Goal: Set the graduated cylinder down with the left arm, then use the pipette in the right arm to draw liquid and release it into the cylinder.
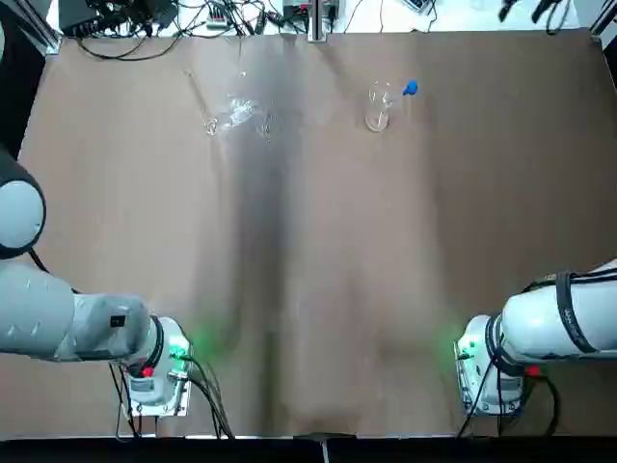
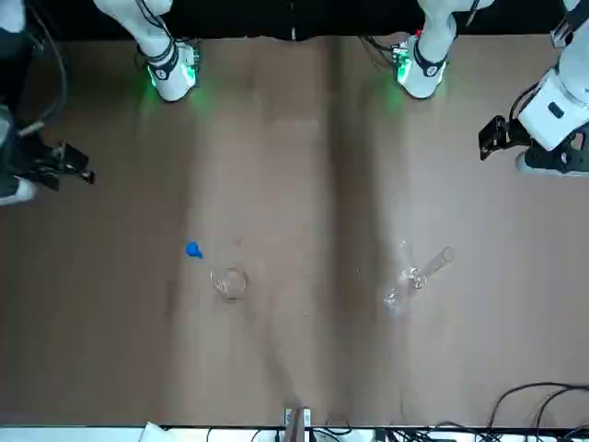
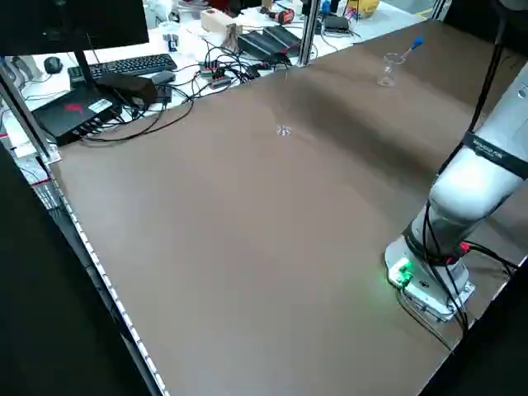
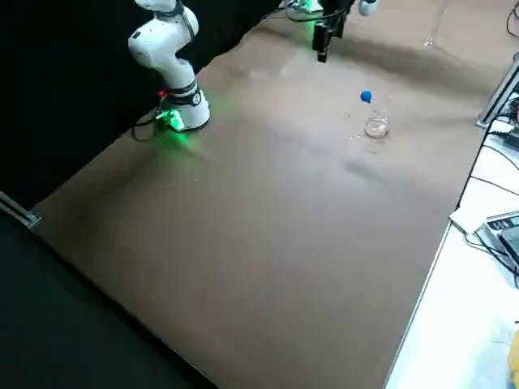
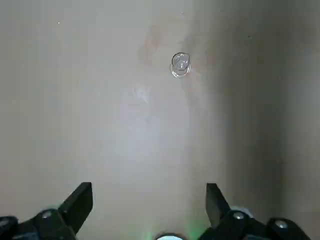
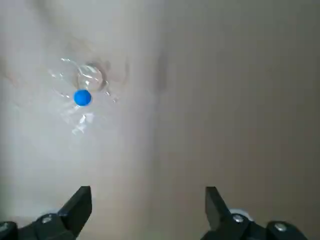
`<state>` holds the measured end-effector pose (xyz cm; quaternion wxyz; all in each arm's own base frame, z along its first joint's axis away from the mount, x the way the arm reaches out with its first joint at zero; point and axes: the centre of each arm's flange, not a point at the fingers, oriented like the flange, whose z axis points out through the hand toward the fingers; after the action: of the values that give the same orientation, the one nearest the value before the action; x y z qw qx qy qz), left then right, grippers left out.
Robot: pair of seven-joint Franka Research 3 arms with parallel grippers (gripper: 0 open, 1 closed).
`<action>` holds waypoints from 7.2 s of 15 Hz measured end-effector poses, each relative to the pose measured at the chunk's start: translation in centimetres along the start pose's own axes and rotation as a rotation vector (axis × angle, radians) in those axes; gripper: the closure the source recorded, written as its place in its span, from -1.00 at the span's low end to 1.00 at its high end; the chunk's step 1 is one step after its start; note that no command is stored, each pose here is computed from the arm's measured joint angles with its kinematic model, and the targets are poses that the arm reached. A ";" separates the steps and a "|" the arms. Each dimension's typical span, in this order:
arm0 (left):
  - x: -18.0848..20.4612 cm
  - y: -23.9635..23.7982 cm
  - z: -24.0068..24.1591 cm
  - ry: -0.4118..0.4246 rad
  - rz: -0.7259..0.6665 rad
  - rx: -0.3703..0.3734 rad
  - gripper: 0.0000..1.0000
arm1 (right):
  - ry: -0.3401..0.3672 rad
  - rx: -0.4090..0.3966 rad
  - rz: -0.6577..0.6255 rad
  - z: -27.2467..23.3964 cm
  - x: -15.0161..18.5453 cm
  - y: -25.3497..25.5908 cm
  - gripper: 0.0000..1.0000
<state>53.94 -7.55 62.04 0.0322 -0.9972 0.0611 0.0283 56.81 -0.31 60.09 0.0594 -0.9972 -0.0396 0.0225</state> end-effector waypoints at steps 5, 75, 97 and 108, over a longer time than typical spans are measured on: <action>0.0 -0.2 0.1 -0.001 -0.006 -0.001 -1.00 | 0.007 -0.006 0.001 -1.9 -2.5 1.4 -1.00; 11.4 -10.6 50.0 1.273 1.269 -0.960 0.07 | 0.041 0.324 0.399 26.6 6.0 -11.5 0.45; 11.4 -10.9 50.0 1.276 1.261 -0.956 0.31 | 0.063 0.331 0.401 25.4 6.7 -11.2 0.45; 13.7 -4.8 47.2 1.247 1.250 -1.044 0.31 | -0.015 0.344 0.381 23.6 6.5 -11.0 0.45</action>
<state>65.58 -1.29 14.45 -0.4637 -0.5142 0.5556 -0.4603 61.31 13.90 37.74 0.2227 -0.9616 0.1531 0.0472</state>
